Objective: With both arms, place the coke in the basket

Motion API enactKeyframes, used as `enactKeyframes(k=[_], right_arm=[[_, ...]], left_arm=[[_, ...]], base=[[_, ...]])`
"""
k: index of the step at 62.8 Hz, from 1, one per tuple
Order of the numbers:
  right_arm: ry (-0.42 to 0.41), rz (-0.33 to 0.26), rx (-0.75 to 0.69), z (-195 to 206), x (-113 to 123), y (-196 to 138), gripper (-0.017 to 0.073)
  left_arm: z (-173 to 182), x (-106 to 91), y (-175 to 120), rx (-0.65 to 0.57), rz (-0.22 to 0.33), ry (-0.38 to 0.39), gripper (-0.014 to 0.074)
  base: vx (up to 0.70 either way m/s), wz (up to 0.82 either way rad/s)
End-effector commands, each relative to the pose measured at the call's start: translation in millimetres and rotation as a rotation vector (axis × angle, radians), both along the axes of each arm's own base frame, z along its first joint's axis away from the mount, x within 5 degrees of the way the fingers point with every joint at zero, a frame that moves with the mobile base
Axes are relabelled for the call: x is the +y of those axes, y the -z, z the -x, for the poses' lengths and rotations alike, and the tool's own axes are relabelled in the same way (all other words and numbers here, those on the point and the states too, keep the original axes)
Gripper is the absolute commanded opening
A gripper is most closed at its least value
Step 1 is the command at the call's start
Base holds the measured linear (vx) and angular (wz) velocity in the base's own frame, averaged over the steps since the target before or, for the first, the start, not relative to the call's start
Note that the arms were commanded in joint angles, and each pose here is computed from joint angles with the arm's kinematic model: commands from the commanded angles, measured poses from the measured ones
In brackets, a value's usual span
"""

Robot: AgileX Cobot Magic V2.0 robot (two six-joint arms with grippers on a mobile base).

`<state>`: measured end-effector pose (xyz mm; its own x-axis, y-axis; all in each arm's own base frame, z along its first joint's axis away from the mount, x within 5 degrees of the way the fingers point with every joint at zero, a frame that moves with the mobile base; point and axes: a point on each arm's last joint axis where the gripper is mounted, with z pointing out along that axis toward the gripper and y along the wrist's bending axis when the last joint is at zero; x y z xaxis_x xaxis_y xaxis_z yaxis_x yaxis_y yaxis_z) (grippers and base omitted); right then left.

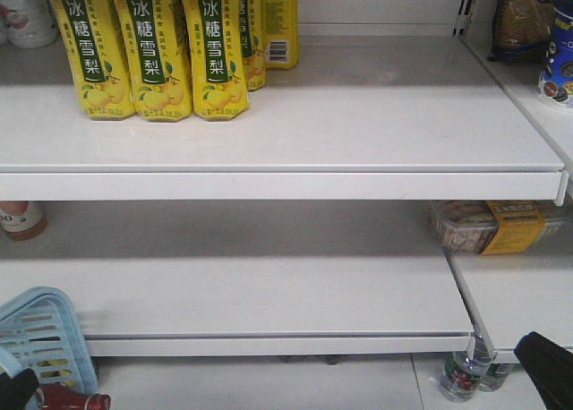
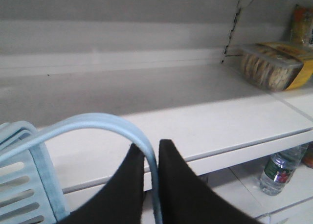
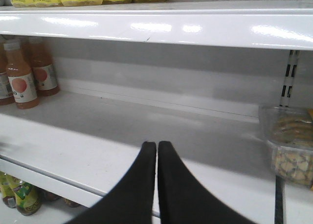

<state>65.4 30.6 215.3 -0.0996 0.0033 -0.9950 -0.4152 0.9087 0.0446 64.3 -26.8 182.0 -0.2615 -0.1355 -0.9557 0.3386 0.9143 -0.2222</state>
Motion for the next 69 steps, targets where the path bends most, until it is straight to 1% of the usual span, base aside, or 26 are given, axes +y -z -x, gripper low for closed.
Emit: enactKeyframes(k=[1,6,11,14,24,27,37,39,44,51,53,56,62,69], right_arm=[[0.035,-0.031,-0.075,-2.0,-2.6,-14.2,-0.0005],[0.035,-0.031,-0.075,-2.0,-2.6,-14.2,-0.0005],[0.035,-0.031,-0.075,-2.0,-2.6,-14.2,-0.0005],[0.035,-0.031,-0.075,-2.0,-2.6,-14.2,-0.0005],[0.036,-0.031,-0.076,-2.0,-2.6,-14.3,-0.0005],[0.036,-0.031,-0.076,-2.0,-2.6,-14.3,-0.0005],[0.035,-0.031,-0.075,-2.0,-2.6,-14.2,-0.0005],[0.035,-0.031,-0.075,-2.0,-2.6,-14.2,-0.0005],[0.035,-0.031,-0.075,-2.0,-2.6,-14.2,-0.0005],[0.035,-0.031,-0.075,-2.0,-2.6,-14.2,-0.0005],[0.035,-0.031,-0.075,-2.0,-2.6,-14.2,-0.0005],[0.035,-0.031,-0.075,-2.0,-2.6,-14.2,-0.0005],[0.035,-0.031,-0.075,-2.0,-2.6,-14.2,-0.0005],[0.035,-0.031,-0.075,-2.0,-2.6,-14.2,-0.0005]], left_arm=[[1.7,-2.1,-25.2,-0.213,-0.028,0.041,-0.0006],[4.3,-0.1,-25.2,-0.233,-0.039,0.032,-0.0006],[6.5,3.1,-26.0,-0.261,-0.05,0.001,-0.0006],[7.6,5.6,-26.9,-0.279,-0.051,-0.031,-0.0006],[12.3,13.2,-30.2,-0.351,-0.088,-0.133,-0.0006],[11.6,14.7,-30.6,-0.356,-0.102,-0.163,-0.0006],[10.7,19.4,-30.5,-0.351,-0.116,-0.251,-0.0006],[10.7,20.0,-30.8,-0.352,-0.115,-0.263,-0.0006],[10.7,21.2,-31.6,-0.353,-0.09,-0.287,-0.0006],[10.7,21.7,-32.3,-0.35,-0.049,-0.299,-0.0006],[10.7,21.9,-32.4,-0.351,-0.048,-0.301,-0.0006],[10.8,21.8,-33.0,-0.361,-0.06,-0.301,-0.0006],[11.2,21.6,-35.8,-0.388,-0.039,-0.3,-0.0006],[11.9,21.3,-39.2,-0.424,-0.027,-0.298,-0.0006]], base=[[0.0,0.0],[0.0,0.0],[0.0,0.0],[0.0,0.0],[0.0,0.0],[0.0,0.0],[0.0,0.0],[0.0,0.0],[0.0,0.0],[0.0,0.0],[0.0,0.0],[0.0,0.0],[0.0,0.0],[0.0,0.0]])
